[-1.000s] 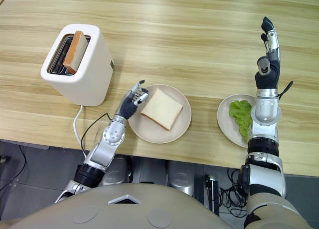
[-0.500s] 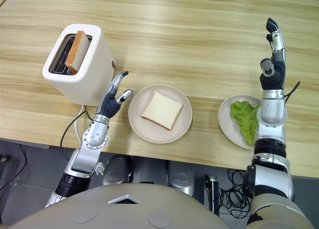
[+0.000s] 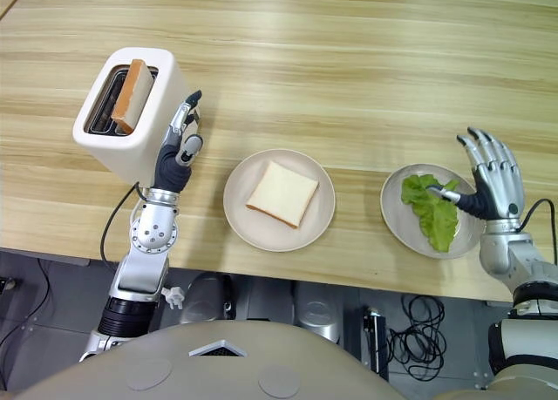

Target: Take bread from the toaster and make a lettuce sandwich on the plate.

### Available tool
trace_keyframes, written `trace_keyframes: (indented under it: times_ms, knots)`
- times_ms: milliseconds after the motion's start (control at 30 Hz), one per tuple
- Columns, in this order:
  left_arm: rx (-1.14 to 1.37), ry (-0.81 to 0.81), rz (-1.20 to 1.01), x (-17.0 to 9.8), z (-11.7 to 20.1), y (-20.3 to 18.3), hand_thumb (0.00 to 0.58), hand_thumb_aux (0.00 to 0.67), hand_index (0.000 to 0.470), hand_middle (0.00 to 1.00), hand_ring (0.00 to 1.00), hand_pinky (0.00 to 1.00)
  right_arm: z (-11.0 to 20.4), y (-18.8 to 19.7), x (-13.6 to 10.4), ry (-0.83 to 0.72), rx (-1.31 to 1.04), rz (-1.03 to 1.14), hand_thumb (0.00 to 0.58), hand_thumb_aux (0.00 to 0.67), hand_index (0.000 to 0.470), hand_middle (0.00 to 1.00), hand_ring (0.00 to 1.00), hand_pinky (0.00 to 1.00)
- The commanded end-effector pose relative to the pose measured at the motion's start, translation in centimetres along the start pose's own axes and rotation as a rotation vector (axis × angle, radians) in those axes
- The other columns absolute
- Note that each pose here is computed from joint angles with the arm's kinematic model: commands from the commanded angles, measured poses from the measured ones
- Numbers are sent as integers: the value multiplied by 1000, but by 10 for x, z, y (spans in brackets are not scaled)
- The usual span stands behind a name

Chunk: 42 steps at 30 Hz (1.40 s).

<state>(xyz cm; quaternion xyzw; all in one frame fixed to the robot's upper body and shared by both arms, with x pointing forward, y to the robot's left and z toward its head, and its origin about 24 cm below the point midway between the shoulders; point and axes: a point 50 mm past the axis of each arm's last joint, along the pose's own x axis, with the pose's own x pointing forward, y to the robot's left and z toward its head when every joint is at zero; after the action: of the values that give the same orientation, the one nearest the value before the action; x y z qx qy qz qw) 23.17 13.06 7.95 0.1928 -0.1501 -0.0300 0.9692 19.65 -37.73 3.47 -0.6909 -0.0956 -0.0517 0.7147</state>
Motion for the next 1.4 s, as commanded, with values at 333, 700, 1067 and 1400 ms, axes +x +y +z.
trace_keyframes:
  times_ms: [333, 700, 1067, 1400]
  knots:
    - [33, 98, -51, -8, -19, -9, 0, 0, 0, 0, 0, 0, -5, 20, -20, 30, -91, 156, 0, 0, 0, 0, 0, 0]
    - [57, 134, -52, -10, -27, -13, 0, 0, 0, 0, 0, 0, 3, 28, -20, -42, -122, 205, 532, 478, 328, 0, 0, 0]
    - [61, 151, -57, -10, -32, -16, 0, 0, 0, 0, 0, 0, 8, 30, -16, -67, -109, 194, 569, 578, 397, 0, 0, 0]
    - [60, 153, -65, -8, -34, -18, 0, 0, 0, 0, 0, 0, 17, 7, 22, -156, -49, 9, 580, 670, 460, 1000, 1000, 1000]
